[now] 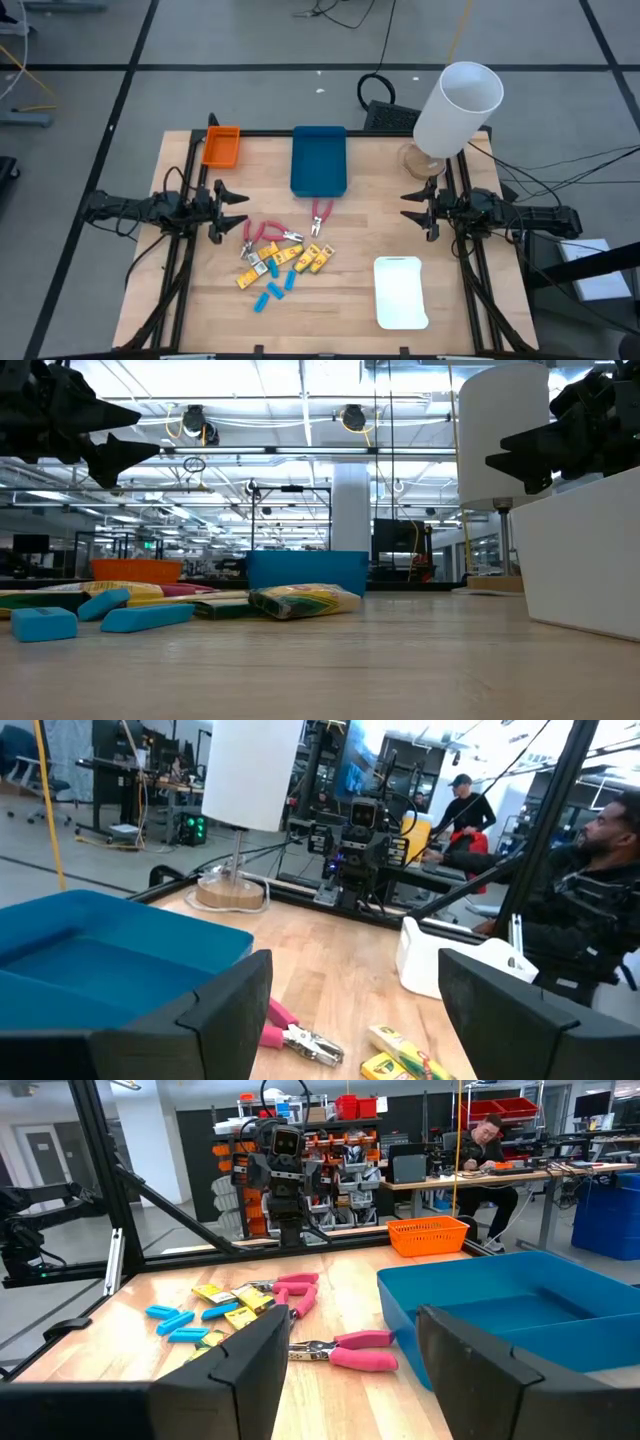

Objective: Pick & Place School Supplies
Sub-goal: Put the blue eraser into the white bin

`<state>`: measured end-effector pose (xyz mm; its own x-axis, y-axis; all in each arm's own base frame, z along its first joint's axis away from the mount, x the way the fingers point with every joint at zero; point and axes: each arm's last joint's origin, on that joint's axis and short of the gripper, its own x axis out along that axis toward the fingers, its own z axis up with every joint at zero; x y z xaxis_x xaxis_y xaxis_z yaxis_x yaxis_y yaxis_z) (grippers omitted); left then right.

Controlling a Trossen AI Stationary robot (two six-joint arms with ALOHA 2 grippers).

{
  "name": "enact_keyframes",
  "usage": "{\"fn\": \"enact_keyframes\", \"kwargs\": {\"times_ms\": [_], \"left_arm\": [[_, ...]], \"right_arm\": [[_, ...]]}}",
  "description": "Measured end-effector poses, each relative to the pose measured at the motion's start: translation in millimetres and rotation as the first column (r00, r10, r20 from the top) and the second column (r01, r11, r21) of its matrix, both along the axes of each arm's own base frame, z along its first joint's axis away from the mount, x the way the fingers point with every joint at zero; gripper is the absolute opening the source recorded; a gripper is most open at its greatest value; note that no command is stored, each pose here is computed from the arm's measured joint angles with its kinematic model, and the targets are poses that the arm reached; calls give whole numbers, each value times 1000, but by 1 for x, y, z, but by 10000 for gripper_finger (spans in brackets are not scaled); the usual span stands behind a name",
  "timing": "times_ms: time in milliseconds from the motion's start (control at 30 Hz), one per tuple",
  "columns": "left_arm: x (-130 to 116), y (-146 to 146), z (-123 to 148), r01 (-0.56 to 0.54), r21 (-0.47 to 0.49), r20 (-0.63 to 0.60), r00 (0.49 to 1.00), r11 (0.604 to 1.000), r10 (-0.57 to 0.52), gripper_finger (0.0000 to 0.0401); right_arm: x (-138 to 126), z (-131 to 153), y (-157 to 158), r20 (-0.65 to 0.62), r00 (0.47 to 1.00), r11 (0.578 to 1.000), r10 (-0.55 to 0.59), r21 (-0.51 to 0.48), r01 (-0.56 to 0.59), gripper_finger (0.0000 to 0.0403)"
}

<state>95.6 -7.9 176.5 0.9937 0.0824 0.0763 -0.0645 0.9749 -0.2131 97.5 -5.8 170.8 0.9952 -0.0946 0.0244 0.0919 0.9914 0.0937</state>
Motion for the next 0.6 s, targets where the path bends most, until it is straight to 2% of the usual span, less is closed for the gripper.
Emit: {"fn": "enact_keyframes", "kwargs": {"times_ms": [100,200,367,467,600], "left_arm": [[0,0,1,-1,-2,12,1000,1000,1,287],[0,0,2,8,-43,24,1000,999,-7,287],[1,-4,4,117,-107,46,993,987,-113,287],[4,-8,7,171,-114,63,984,979,-165,287],[12,-16,16,171,-126,-13,985,977,-174,287]], "right_arm": [[0,0,0,0,1000,1000,0,0,0,210],[0,0,0,0,1000,1000,0,0,0,210],[0,0,0,0,1000,1000,0,0,0,210],[0,0,0,0,1000,1000,0,0,0,210],[0,0,0,0,1000,1000,0,0,0,210]]}}
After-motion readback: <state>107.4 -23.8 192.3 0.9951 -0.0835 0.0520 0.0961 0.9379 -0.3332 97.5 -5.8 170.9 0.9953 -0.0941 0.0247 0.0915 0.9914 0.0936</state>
